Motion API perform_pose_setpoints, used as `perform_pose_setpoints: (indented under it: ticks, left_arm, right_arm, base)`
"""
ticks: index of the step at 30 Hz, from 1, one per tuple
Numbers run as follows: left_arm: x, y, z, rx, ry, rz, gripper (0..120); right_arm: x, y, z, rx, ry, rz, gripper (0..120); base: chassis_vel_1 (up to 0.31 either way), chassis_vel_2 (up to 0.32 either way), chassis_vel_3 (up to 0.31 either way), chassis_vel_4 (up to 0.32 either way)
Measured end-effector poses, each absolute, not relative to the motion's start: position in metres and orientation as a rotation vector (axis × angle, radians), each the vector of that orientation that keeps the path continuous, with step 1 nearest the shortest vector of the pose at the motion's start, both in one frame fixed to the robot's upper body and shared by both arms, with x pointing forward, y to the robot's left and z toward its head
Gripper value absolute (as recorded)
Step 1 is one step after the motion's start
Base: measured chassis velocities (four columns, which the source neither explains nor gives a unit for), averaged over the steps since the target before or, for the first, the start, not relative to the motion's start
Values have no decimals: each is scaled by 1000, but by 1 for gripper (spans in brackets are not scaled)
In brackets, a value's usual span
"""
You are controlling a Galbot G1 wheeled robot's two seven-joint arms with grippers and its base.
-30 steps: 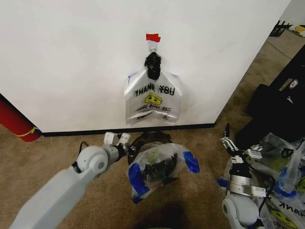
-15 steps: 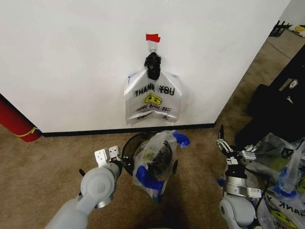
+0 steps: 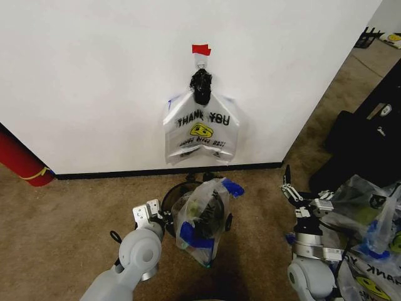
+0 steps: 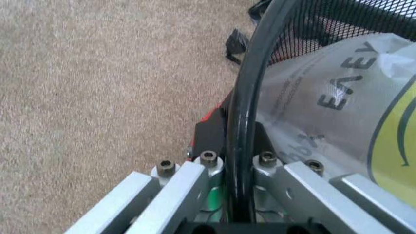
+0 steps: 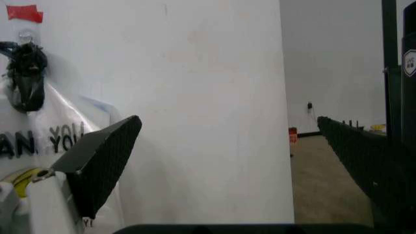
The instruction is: Pick up the garbage bag from the wall and place it over the trash bin.
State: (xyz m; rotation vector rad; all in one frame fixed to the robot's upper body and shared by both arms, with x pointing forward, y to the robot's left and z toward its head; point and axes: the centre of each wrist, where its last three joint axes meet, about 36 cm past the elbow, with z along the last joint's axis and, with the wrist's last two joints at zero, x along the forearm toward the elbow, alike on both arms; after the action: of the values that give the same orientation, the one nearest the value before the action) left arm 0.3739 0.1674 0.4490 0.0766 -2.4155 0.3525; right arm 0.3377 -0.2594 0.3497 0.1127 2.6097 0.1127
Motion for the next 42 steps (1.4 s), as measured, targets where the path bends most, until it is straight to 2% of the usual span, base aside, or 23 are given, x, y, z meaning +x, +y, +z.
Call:
perform_pose_setpoints:
  ticks: [3, 4, 7, 11, 12, 15, 18, 22, 24, 27, 30, 36, 39, 40, 42]
  left_arm:
    - [374, 168, 452, 73, -2427, 357, 15]
    - [374, 168, 452, 73, -2427, 357, 15]
    - [374, 169, 455, 75, -2440, 353, 25]
    - [373, 176, 465, 85, -2503, 299, 43]
    - [373, 176, 465, 85, -2503, 299, 43]
    - [368, 189, 480, 65, -2693, 157, 57]
    - [365, 198, 489, -40, -2801, 75, 64]
    - [359, 219, 497, -500, -2924, -165, 81]
    - [355, 220, 509, -716, -2896, -177, 90]
    - [348, 216, 528, -933, -2819, -154, 96]
    - [338, 209, 544, -1086, -2701, -182, 100]
    - [338, 201, 540, -999, -2606, -278, 97]
    - [344, 202, 531, -937, -2605, -306, 87]
    - [344, 202, 531, -937, -2605, -306, 87]
    - [352, 203, 520, -859, -2625, -336, 76]
  right_arm:
    - [339, -260, 346, 115, 2613, 111, 100]
    - [339, -260, 346, 115, 2613, 111, 100]
    - [341, -261, 345, 117, 2613, 108, 100]
    - [343, -265, 343, 122, 2613, 103, 100]
    - [343, -265, 343, 122, 2613, 103, 100]
    - [343, -267, 340, 127, 2617, 102, 100]
    - [342, -267, 336, 123, 2622, 99, 100]
    - [335, -268, 332, 51, 2648, 57, 100]
    - [333, -269, 332, 6, 2653, 23, 100]
    - [329, -269, 331, -44, 2659, -7, 100]
    - [325, -268, 332, -82, 2666, -33, 100]
    - [322, -261, 327, -115, 2673, -72, 100]
    - [320, -256, 324, -130, 2679, -85, 100]
    - [320, -256, 324, -130, 2679, -85, 100]
    - [317, -247, 318, -161, 2689, -86, 100]
  base:
    - [0, 0, 0, 0]
    - [0, 0, 0, 0]
    - [0, 0, 0, 0]
    - [0, 0, 0, 0]
    - [0, 0, 0, 0]
    - [0, 0, 0, 0]
    - [0, 0, 0, 0]
    - [0, 0, 0, 0]
    - [0, 0, 0, 0]
    - [0, 0, 0, 0]
    - [0, 0, 0, 0]
    - [0, 0, 0, 0]
    - [0, 0, 0, 0]
    - [0, 0, 0, 0]
    - [0, 0, 0, 0]
